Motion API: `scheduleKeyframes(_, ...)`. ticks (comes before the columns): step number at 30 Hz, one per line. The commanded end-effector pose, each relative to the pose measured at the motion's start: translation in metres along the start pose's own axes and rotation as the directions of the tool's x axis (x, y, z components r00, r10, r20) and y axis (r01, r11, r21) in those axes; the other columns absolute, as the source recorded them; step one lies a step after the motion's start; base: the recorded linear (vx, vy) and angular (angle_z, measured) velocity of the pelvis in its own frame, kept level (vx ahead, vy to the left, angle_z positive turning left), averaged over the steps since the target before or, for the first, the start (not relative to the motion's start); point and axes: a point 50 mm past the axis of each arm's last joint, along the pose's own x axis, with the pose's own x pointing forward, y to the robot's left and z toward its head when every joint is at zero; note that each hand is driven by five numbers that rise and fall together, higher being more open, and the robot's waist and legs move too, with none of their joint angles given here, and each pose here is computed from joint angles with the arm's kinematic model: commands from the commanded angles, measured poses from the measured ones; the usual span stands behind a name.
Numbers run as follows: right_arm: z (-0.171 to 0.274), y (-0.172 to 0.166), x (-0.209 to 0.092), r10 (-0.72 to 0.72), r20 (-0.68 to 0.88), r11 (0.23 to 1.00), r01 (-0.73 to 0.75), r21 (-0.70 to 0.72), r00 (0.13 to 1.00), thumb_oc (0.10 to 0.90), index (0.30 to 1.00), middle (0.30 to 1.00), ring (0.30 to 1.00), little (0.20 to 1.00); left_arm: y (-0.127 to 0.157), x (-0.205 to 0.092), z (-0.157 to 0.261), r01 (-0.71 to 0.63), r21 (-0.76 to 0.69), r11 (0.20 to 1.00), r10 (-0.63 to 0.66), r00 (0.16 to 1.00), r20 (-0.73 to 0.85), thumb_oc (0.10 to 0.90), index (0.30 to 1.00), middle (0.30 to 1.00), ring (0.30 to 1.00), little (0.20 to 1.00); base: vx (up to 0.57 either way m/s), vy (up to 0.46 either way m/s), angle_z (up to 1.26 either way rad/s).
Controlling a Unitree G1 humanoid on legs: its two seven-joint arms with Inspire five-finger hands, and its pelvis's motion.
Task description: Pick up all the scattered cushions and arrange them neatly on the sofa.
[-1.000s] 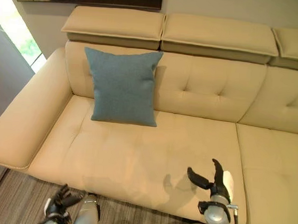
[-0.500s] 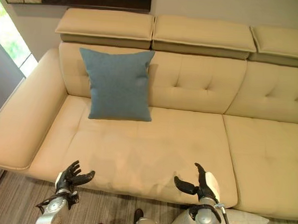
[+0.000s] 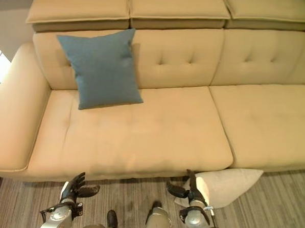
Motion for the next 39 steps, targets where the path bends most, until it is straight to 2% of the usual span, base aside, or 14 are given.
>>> scheduleKeyframes(1, 0.025, -0.017, 0.012, -0.060, 0.129, 0.997, 0.065, -0.035, 0.990, 0.800, 0.900, 0.900, 0.900, 0.900, -0.003, 0.002, 0.009, -0.003, 0.046, 0.999, 0.001, 0.999, 0.051, 0.800, 0.900, 0.900, 0.900, 0.900, -0.13, -0.297, -0.77)
scheduleKeyframes(4, 0.032, -0.016, 0.015, -0.055, 0.149, 0.997, 0.062, -0.039, 0.987, 0.800, 0.900, 0.900, 0.900, 0.900, -0.007, 0.008, 0.011, -0.016, 0.007, 1.000, 0.016, 1.000, 0.022, 0.800, 0.900, 0.900, 0.900, 0.900, -0.05, -0.255, -0.85)
scheduleKeyframes(7, 0.024, -0.013, 0.014, -0.032, 0.125, 0.998, 0.040, -0.055, 0.992, 0.800, 0.900, 0.900, 0.900, 0.900, -0.023, 0.010, 0.019, 0.016, 0.026, 1.000, -0.017, 0.999, 0.041, 0.800, 0.900, 0.900, 0.900, 0.900, -0.01, -0.233, -0.63)
scheduleKeyframes(14, 0.022, -0.007, 0.015, -0.007, 0.115, 0.997, 0.015, -0.074, 0.993, 0.800, 0.900, 0.900, 0.900, 0.900, -0.032, 0.012, 0.029, 0.033, 0.045, 0.998, -0.036, 0.997, 0.072, 0.800, 0.900, 0.900, 0.900, 0.900, -0.05, -0.072, -0.31)
scheduleKeyframes(18, 0.024, -0.002, 0.018, 0.029, 0.108, 0.994, -0.018, -0.105, 0.994, 0.800, 0.900, 0.900, 0.900, 0.900, -0.041, 0.011, 0.026, 0.060, 0.062, 0.996, -0.064, 0.996, 0.061, 0.800, 0.900, 0.900, 0.900, 0.900, 0.01, 0.098, -1.38)
scheduleKeyframes(23, 0.030, 0.007, 0.018, 0.018, 0.087, 0.999, -0.016, -0.028, 0.996, 0.800, 0.900, 0.900, 0.900, 0.900, -0.036, 0.016, 0.022, 0.024, 0.131, 0.991, -0.027, 0.999, 0.018, 0.800, 0.900, 0.900, 0.900, 0.900, -0.04, 0.229, -1.17)
scheduleKeyframes(27, 0.016, 0.018, 0.011, 0.056, 0.034, 0.998, -0.055, -0.026, 0.998, 0.800, 0.900, 0.900, 0.900, 0.900, -0.036, 0.018, 0.025, 0.021, 0.142, 0.990, -0.024, 1.000, 0.019, 0.800, 0.900, 0.900, 0.900, 0.900, -0.08, 0.029, -1.11)
scheduleKeyframes(32, 0.006, 0.018, 0.007, 0.062, -0.025, 0.997, -0.061, 0.049, 0.998, 0.800, 0.900, 0.900, 0.900, 0.900, -0.039, 0.017, 0.024, 0.045, 0.191, 0.981, -0.050, 0.998, 0.025, 0.800, 0.900, 0.900, 0.900, 0.900, -0.03, -0.120, -0.29)
scheduleKeyframes(39, 0.004, 0.015, 0.008, 0.063, -0.029, 0.997, -0.061, 0.042, 0.998, 0.800, 0.900, 0.900, 0.900, 0.900, -0.037, 0.015, 0.018, 0.036, 0.181, 0.983, -0.039, 0.999, 0.012, 0.800, 0.900, 0.900, 0.900, 0.900, -0.02, -0.261, -0.20)
